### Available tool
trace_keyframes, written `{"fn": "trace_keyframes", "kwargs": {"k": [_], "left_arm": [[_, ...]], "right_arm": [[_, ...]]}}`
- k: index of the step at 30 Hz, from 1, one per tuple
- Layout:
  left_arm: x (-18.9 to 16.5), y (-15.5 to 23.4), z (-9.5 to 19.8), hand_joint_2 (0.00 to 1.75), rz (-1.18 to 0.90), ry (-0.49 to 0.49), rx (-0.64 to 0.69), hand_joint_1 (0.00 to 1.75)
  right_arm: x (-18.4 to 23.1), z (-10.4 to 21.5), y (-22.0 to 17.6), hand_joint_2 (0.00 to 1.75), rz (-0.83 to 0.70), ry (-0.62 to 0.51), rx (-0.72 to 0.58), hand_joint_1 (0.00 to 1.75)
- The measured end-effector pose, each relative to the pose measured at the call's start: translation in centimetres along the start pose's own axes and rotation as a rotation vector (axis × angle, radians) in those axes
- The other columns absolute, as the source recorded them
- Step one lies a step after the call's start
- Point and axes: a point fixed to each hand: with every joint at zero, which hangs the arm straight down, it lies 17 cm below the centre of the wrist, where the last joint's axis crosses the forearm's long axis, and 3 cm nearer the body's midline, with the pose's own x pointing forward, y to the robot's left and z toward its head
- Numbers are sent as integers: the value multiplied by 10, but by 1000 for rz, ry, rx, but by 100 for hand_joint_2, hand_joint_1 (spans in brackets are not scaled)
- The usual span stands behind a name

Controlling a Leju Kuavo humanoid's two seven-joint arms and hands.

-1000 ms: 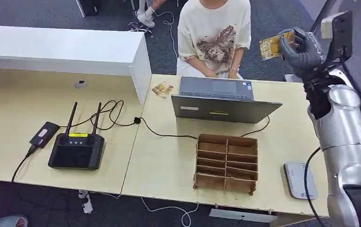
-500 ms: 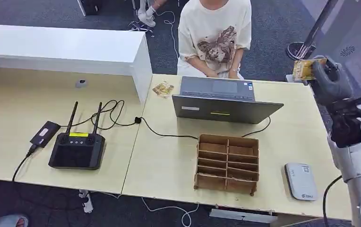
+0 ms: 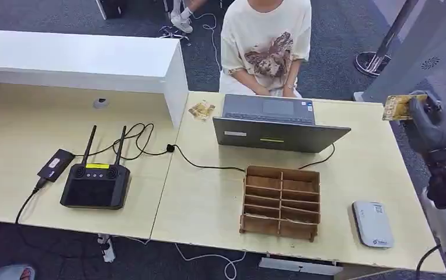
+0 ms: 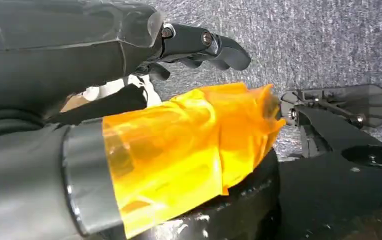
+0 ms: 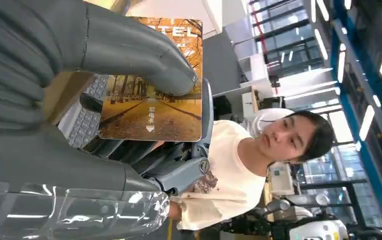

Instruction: Pass the card to the sensor for recognition and then transmit it.

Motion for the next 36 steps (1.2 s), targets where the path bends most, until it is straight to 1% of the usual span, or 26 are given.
{"fn": "trace_keyframes", "kwargs": {"k": [2, 7, 10, 12, 15, 24, 29, 32, 36], "left_arm": [[0, 0, 0, 0, 0, -3, 2, 0], [-2, 1, 0, 0, 3, -2, 6, 0], [-2, 3, 0, 0, 11, -3, 17, 0], [-2, 6, 0, 0, 19, -5, 43, 0], [-3, 5, 0, 0, 21, -5, 54, 0], [-3, -1, 1, 0, 20, -4, 46, 0], [-3, -2, 1, 0, 14, -4, 38, 0], [-2, -3, 1, 0, 6, -4, 36, 0], [-2, -3, 1, 0, 1, -5, 33, 0]], "right_arm": [[-3, 19, -5, 175, -17, -9, -1, 175], [-23, 76, -15, 175, -15, 17, -17, 175], [-39, 112, -23, 175, 35, 70, -31, 175], [-53, 137, -25, 175, 90, 126, -21, 175], [-64, 162, -27, 175, 129, 176, -18, 175], [-89, 196, -33, 175, 251, 298, -31, 175], [-115, 216, -47, 175, 423, 433, -59, 175], [-131, 221, -50, 175, 507, 500, -60, 175], [-148, 224, -45, 175, 540, 542, -46, 175]]}}
